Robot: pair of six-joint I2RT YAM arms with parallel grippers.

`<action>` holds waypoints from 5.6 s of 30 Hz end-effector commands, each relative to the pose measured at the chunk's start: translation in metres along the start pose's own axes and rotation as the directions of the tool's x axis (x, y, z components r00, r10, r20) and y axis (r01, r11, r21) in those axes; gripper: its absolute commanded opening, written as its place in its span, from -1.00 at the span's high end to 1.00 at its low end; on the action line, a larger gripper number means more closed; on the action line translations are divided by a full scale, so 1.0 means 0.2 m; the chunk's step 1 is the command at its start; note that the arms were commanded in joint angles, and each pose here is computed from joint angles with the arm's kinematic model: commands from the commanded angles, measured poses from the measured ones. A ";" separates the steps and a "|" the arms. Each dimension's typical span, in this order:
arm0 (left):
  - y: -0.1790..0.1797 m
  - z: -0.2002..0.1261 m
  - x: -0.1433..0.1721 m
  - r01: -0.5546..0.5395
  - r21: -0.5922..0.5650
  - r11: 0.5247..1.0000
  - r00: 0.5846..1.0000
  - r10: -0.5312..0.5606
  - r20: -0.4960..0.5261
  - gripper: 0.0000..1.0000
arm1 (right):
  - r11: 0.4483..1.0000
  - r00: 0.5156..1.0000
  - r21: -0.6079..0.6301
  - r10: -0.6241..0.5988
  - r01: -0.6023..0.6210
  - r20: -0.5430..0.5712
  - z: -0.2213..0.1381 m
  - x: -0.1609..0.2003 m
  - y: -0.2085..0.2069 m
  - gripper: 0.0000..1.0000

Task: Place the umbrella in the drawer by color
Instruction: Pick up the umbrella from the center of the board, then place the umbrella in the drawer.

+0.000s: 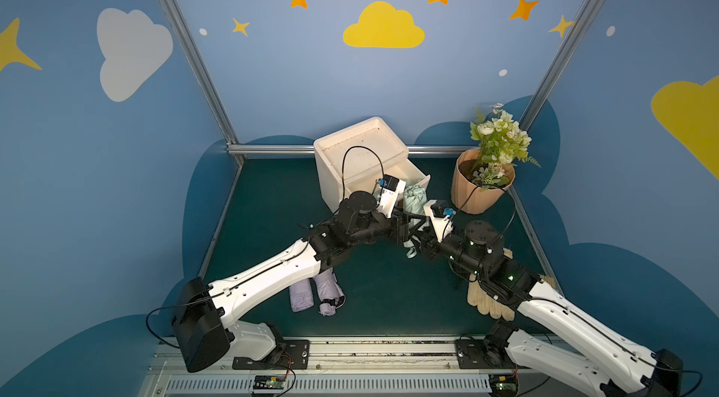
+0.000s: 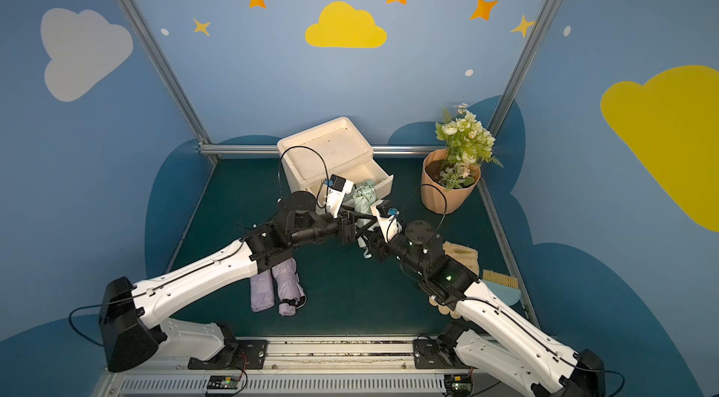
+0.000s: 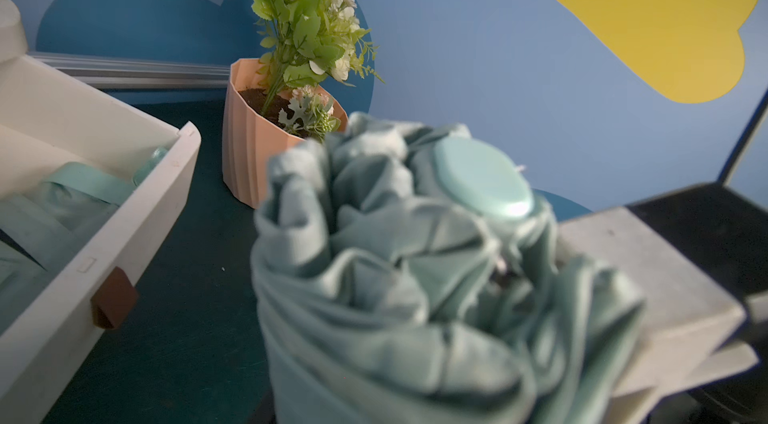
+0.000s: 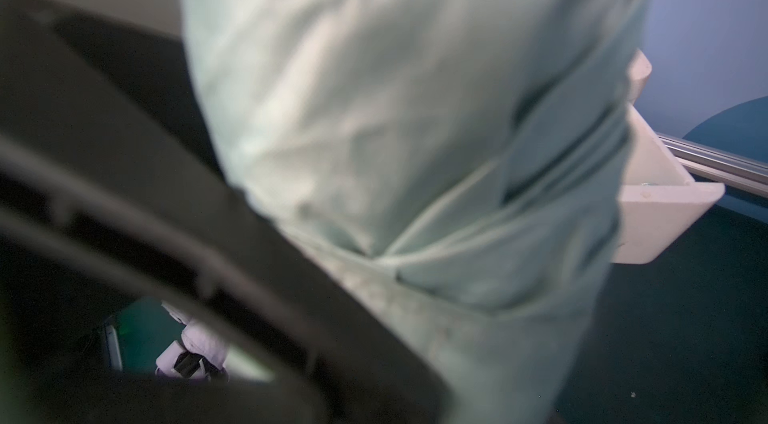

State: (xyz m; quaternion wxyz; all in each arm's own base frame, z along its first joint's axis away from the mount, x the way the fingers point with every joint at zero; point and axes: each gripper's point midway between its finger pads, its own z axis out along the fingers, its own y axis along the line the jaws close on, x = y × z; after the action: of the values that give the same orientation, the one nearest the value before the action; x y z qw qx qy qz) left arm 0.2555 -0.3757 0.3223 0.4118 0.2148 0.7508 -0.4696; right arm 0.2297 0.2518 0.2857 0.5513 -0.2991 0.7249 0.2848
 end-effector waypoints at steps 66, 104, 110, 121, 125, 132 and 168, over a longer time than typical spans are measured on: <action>0.58 0.16 -0.59 -0.665 -0.319 0.675 0.735 0.517 -0.439 0.94 | 0.937 0.956 0.197 0.295 -0.287 -0.008 -0.11 0.29 -0.44 -0.96; 1.00 0.24 -0.41 -0.827 -0.340 0.448 0.531 0.421 -0.735 0.05 | 0.903 0.931 0.250 0.364 -0.350 -0.008 -0.13 0.37 -0.51 -0.96; 0.98 0.23 -0.44 -0.828 -0.347 0.441 0.535 0.432 -0.727 -0.14 | 0.899 0.927 0.249 0.374 -0.359 -0.013 -0.12 0.38 -0.52 -0.96; 1.00 0.22 -0.48 -0.833 -0.367 0.413 0.535 0.432 -0.726 -0.44 | 0.896 0.925 0.253 0.379 -0.364 -0.013 -0.13 0.38 -0.53 -0.97; 0.98 0.22 -0.50 -0.829 -0.370 0.418 0.541 0.438 -0.718 -0.56 | 0.892 0.918 0.246 0.396 -0.378 -0.024 -0.12 0.39 -0.53 -0.97; 1.05 0.17 -0.46 -0.827 -0.383 0.412 0.539 0.388 -0.748 -0.51 | 0.886 0.907 0.233 0.419 -0.401 -0.033 -0.11 0.39 -0.54 -0.97; 0.80 -0.03 -0.72 -0.641 -0.474 0.603 0.759 0.406 -0.510 -0.99 | 0.811 0.810 -0.015 0.584 -0.585 -0.052 0.00 0.27 -0.47 -0.92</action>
State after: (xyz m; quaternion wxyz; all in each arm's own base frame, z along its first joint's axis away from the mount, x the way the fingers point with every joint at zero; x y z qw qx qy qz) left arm 0.4684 -0.2954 0.3081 0.4042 0.3911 0.8242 0.0664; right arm 0.2860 0.1676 0.1954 0.4188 -0.0638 0.8190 0.3870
